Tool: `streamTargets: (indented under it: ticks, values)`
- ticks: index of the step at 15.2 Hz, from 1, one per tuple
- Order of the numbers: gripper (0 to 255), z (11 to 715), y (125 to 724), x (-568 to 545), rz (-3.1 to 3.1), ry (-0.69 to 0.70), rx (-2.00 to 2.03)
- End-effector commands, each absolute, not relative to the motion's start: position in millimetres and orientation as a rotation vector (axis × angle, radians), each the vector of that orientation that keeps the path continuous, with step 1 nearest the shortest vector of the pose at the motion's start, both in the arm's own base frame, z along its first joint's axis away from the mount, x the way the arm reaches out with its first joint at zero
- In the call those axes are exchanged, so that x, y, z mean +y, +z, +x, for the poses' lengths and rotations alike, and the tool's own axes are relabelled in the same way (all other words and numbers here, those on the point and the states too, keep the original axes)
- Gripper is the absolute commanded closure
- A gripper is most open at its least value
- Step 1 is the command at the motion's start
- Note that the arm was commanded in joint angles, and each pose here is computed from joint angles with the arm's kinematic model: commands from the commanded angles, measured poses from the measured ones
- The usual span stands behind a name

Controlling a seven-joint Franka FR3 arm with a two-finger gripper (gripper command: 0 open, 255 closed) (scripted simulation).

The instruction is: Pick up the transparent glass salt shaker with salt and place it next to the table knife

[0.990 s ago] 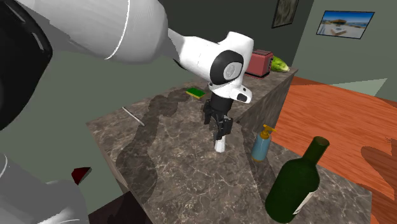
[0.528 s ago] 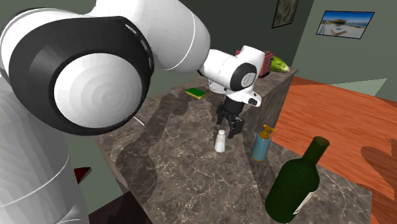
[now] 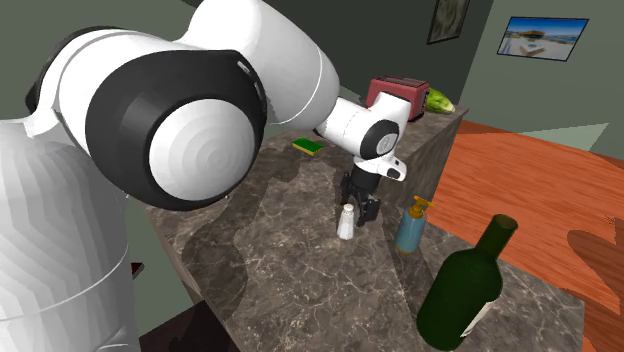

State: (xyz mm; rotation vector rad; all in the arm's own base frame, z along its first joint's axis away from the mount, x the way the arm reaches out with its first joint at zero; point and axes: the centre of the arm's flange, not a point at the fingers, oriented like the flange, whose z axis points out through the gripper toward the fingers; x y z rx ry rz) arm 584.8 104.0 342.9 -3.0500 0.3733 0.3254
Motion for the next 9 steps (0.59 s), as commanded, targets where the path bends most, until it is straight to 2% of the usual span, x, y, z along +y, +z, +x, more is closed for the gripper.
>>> streamTargets:
  ticks: [1,8,9]
  values:
    - [0,583.9,335.5,104.0,-3.05,0.325,0.373]
    - [0,584.0,335.6,104.0,-3.05,0.325,0.373]
    - [255,584.0,335.6,104.0,-3.05,0.325,0.373]
